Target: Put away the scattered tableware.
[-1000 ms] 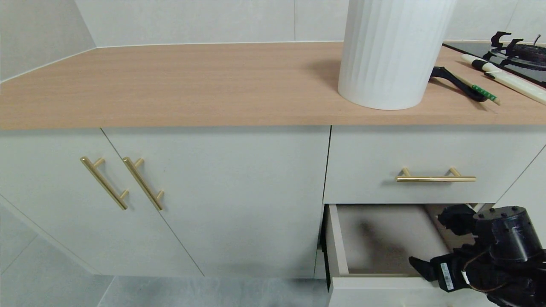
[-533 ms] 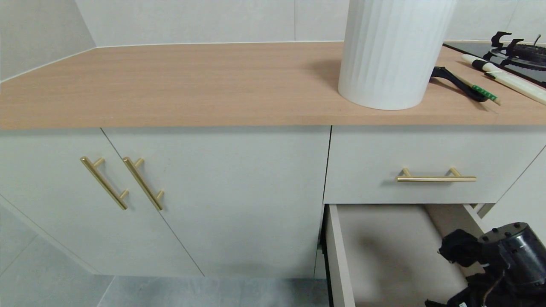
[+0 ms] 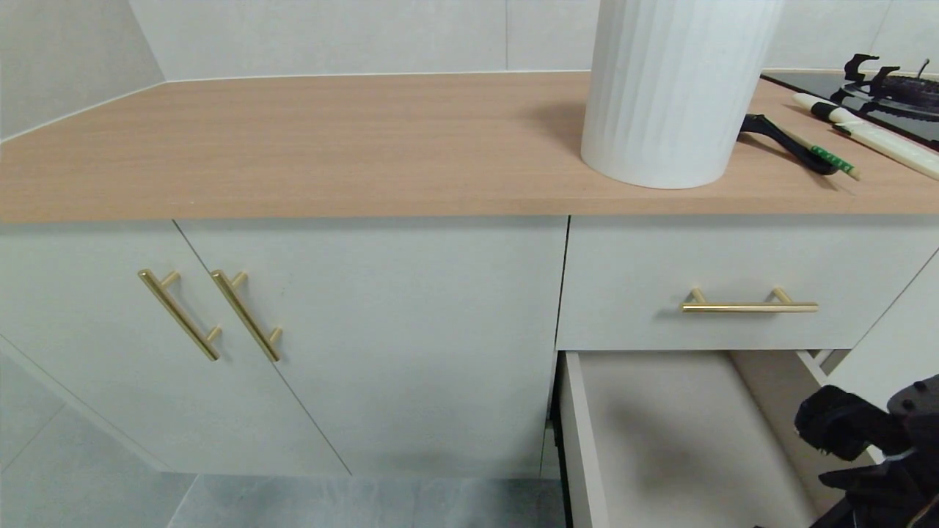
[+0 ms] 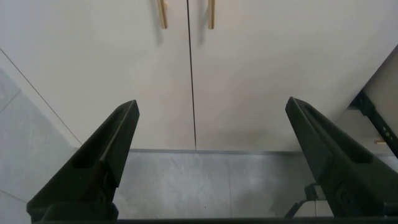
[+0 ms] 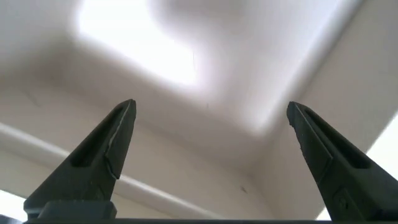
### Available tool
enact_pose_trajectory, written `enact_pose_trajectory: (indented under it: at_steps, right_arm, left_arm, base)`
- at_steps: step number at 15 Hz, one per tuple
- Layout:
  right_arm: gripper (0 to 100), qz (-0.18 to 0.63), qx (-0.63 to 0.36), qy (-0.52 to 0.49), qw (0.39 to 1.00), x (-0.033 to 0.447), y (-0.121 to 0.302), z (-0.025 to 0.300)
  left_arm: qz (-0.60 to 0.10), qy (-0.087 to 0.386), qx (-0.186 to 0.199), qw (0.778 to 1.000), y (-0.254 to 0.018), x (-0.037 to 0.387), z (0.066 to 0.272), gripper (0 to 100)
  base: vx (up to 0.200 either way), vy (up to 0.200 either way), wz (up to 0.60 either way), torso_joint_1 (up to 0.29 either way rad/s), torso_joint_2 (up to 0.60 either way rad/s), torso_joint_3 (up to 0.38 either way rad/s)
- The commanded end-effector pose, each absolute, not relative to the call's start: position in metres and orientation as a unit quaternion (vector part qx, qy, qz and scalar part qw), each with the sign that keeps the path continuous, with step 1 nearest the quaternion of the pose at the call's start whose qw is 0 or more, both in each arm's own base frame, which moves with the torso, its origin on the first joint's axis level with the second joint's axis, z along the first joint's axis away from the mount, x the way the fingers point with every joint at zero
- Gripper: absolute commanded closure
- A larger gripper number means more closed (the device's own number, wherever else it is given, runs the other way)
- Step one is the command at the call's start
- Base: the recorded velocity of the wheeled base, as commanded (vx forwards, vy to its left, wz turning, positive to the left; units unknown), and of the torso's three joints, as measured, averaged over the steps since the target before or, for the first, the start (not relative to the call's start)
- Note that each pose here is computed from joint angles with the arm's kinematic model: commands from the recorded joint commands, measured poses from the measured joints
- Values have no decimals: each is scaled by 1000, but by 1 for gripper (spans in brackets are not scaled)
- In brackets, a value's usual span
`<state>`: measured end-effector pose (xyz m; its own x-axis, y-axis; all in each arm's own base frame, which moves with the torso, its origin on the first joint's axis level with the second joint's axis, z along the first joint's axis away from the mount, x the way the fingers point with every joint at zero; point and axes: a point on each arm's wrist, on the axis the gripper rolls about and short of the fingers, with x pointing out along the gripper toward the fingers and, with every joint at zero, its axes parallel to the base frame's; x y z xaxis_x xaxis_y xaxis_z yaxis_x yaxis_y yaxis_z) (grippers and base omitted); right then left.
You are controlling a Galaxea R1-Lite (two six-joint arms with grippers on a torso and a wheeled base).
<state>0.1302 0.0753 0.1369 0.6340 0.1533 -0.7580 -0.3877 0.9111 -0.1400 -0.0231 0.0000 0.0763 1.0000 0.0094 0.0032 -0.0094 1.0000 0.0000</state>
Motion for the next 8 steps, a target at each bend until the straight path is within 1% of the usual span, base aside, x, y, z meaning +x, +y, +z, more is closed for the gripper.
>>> enact_pose_trajectory:
  at_steps: [1, 4, 6, 8]
  right_arm:
    - [0, 144, -89, 346, 923, 129, 74, 165]
    - [0, 116, -61, 350, 927, 125, 63, 190]
    - [0, 118, -49, 338, 932, 123, 59, 194]
    - [0, 100, -39, 325, 940, 128, 54, 195]
  left_arm:
    - [5, -2, 0, 1000, 0, -23, 76, 0]
    - [5, -2, 0, 1000, 0, -23, 76, 0]
    - [5, -2, 0, 1000, 0, -23, 76, 0]
    - [5, -2, 0, 1000, 0, -23, 76, 0]
  base:
    - [0, 0, 0, 0, 0, 0]
    - [0, 0, 0, 0, 0, 0]
    - [0, 0, 0, 0, 0, 0]
    - [0, 0, 0, 0, 0, 0]
